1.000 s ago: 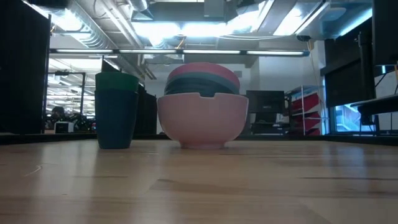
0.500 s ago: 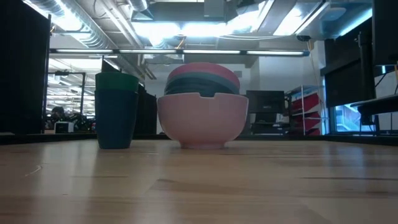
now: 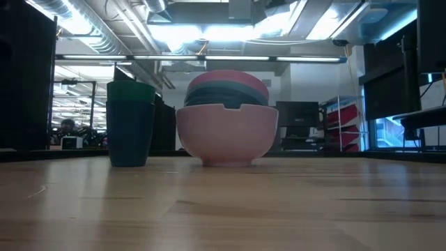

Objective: Nest bowls inside each other
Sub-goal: Stack the red bowl on top of the pink bowl

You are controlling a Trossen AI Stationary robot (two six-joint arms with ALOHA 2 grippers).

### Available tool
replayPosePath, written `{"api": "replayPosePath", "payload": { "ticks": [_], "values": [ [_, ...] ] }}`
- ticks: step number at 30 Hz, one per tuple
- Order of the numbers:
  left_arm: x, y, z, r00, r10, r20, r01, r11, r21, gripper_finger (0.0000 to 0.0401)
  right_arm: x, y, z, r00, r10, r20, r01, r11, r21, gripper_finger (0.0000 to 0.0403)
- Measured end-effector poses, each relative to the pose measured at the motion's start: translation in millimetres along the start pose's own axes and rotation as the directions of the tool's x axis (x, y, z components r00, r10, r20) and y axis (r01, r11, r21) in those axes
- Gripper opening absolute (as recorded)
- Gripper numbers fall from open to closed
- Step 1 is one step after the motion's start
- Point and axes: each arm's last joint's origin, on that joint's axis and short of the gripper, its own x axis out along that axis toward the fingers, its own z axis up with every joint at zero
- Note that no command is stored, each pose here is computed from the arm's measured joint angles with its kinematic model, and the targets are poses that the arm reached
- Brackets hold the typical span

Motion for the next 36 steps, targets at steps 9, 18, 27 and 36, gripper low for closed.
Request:
{"api": "replayPosePath", "payload": {
  "ticks": [9,18,27,36],
  "values": [
    [22.2,7.7,-4.3,1.0,0.001,0.0,-0.001,0.999,-0.044,0.008,0.0,0.2,0.0,1.0,0.002,0.0,-0.002,1.0,0.001,0.0223],
    [26.5,9.3,-4.3,1.0,-0.005,0.006,0.005,0.999,-0.049,0.0053,0.0,-0.1,0.1,1.0,0.0,-0.001,0.0,1.0,0.0,0.0223],
    [27.3,12.8,-2.1,1.0,-0.008,0.003,0.008,0.996,-0.089,0.0045,0.2,-0.2,0.5,1.0,-0.001,-0.001,0.001,1.0,0.002,0.0223],
    [13.0,21.1,0.5,0.998,-0.05,0.041,0.056,0.988,-0.146,0.0045,0.2,-0.3,0.5,1.0,-0.001,-0.001,0.001,1.0,-0.005,0.0223]
  ]
}}
